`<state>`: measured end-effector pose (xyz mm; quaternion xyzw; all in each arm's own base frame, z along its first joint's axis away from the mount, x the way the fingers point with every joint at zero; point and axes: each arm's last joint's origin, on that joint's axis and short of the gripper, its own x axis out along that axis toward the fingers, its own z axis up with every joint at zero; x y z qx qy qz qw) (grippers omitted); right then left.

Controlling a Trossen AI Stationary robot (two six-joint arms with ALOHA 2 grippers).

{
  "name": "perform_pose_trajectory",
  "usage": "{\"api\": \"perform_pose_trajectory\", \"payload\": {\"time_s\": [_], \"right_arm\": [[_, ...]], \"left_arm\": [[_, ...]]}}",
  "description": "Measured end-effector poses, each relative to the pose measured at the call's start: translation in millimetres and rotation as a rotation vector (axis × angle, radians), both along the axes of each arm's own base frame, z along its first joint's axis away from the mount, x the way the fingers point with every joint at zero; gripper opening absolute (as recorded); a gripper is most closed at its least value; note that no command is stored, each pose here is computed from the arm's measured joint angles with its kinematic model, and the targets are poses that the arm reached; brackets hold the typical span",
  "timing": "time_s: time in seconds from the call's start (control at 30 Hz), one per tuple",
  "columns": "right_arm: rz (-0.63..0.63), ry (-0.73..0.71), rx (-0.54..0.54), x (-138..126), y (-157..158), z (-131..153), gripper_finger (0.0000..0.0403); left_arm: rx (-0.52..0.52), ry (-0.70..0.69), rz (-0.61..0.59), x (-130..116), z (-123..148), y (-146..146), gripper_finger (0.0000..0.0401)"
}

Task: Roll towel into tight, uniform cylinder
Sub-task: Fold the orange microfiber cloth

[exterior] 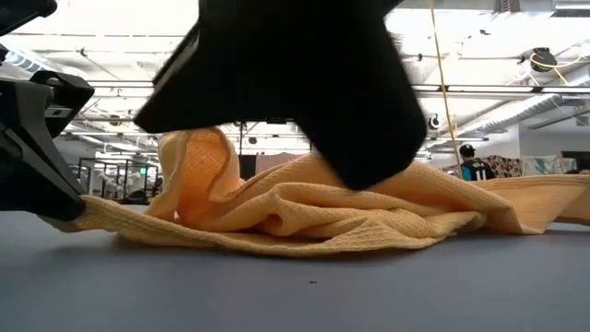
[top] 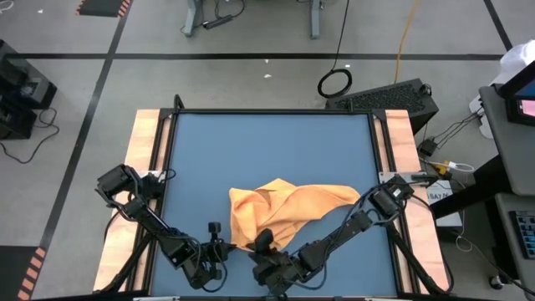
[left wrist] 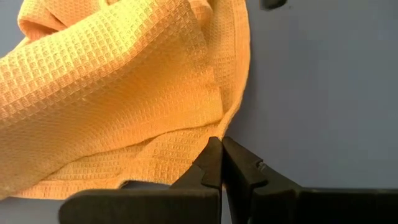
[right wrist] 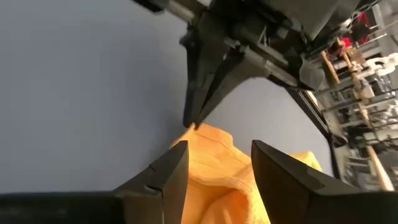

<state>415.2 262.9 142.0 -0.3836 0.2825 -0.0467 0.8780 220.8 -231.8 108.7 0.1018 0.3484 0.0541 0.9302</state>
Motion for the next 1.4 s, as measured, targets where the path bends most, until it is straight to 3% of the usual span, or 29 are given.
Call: {"api": "perform_pose_trajectory", "payload": {"time_s": [0.3, 0.43, 0.67, 0.93, 1.17, 1.4], "right_arm": [[0.055, 0.161, -0.216, 11, -8, -26, 0.0146], [0.123, 0.226, -0.337, 11, -9, -30, 0.0146], [0.140, 0.273, -0.457, 12, -14, -32, 0.0146], [0.126, 0.307, -0.404, 19, -31, -35, 0.0118], [0.020, 0.264, -0.284, 21, -38, -36, 0.0012], [-0.086, 0.200, -0.146, 24, -38, -26, 0.0002]], "left_arm": [[-0.001, -0.001, 0.001, 0, 0, 0, 0.0006], [-0.001, -0.001, 0.002, 0, 0, 0, 0.0006], [0.000, -0.002, 0.004, 0, 0, 0, 0.0006], [0.001, -0.003, 0.005, 1, 0, 0, 0.0006], [0.002, -0.005, 0.006, 1, 0, 1, 0.0006], [0.021, -0.029, 0.022, 1, 1, 1, 0.0006]]}}
